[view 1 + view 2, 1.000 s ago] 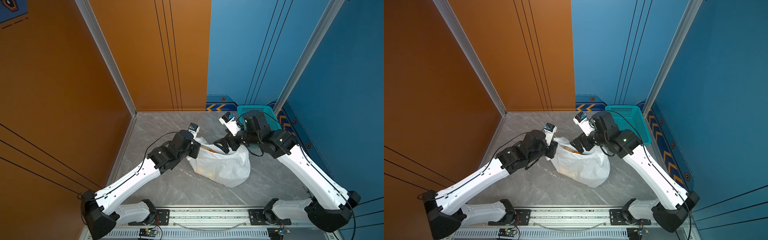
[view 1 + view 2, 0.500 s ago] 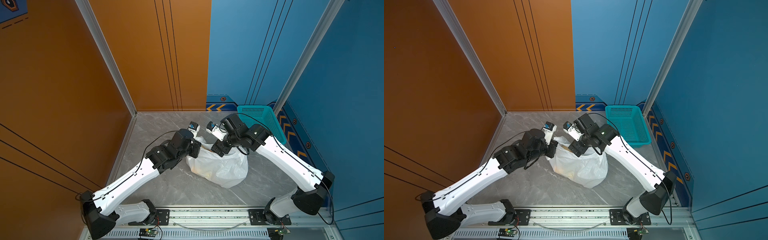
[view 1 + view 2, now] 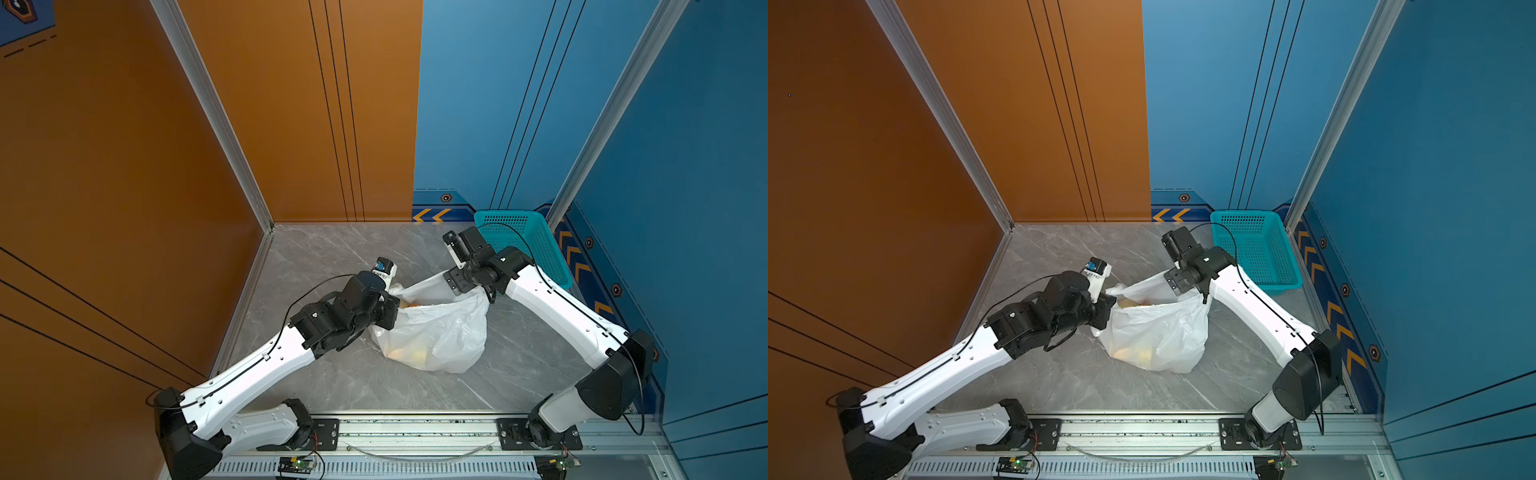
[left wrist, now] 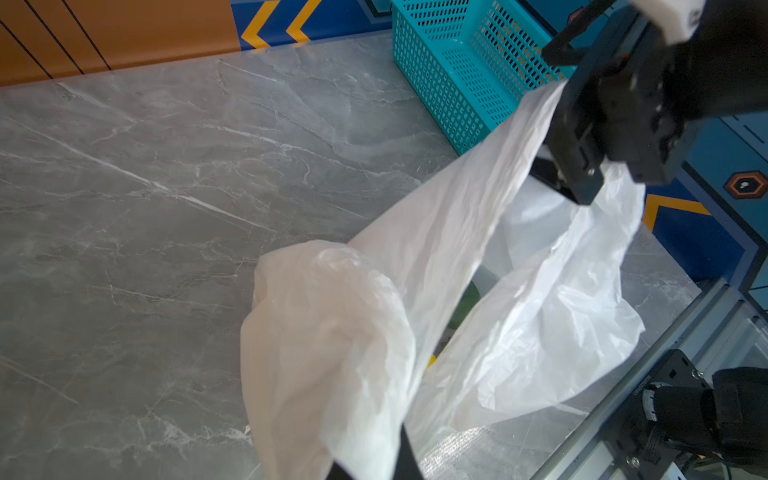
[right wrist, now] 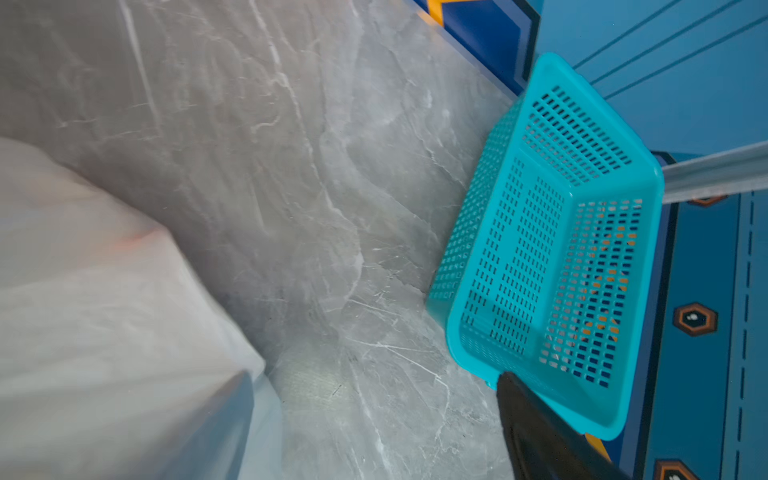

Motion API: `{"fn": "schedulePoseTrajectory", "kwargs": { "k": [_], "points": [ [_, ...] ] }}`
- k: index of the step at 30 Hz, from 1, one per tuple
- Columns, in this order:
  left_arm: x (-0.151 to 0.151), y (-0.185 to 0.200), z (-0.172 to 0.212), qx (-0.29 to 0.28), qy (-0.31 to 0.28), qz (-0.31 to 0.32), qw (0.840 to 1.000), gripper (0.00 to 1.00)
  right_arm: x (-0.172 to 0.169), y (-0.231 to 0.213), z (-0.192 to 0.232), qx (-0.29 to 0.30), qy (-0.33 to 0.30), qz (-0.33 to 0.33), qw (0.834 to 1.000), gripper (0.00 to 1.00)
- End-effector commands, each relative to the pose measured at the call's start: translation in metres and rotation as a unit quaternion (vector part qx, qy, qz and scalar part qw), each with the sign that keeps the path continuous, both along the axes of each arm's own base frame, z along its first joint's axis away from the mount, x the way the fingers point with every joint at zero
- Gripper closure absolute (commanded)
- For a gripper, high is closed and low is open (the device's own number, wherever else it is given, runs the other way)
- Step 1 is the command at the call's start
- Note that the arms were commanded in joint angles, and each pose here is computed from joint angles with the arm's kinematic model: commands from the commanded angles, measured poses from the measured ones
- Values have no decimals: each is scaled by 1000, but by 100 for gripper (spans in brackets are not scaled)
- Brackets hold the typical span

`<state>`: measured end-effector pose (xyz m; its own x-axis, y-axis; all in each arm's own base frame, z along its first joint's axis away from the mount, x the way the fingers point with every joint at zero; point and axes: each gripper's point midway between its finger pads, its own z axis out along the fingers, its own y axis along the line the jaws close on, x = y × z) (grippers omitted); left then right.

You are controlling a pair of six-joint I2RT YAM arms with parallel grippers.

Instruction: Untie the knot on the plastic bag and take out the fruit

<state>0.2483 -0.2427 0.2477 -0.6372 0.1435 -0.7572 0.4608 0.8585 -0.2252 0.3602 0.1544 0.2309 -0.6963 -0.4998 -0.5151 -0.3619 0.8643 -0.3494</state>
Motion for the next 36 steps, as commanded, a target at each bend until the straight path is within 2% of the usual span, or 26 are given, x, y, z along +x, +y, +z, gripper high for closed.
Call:
{"fn": "schedulePoseTrajectory", "kwargs": {
  "k": [1,5,11,15,18,23,27,32,36],
  "points": [
    [-10,0,-16,-4,32,2,999,100,5,-24,1,-7,-14,-53,998,6],
    [-5,-1,-22,-2,39,16,999,100,-4,-18,-4,13,27,-20,999,0],
    [7,1,-18,3,32,35,999,100,-64,5,22,80,87,71,990,0],
    [14,3,-18,5,34,40,999,100,-102,15,49,126,95,108,982,0],
    [16,3,-18,5,36,42,998,100,-118,17,66,132,83,121,980,0],
    [16,1,-14,-1,34,38,999,100,-115,26,95,122,33,142,982,0],
    [14,2,-10,-6,30,37,999,100,-96,54,103,65,4,190,980,0],
    [13,1,-10,-8,32,33,999,100,-61,86,82,-32,-8,244,969,0],
    [11,1,-10,-10,32,31,999,100,-47,102,55,-40,17,273,961,0]
  ]
}}
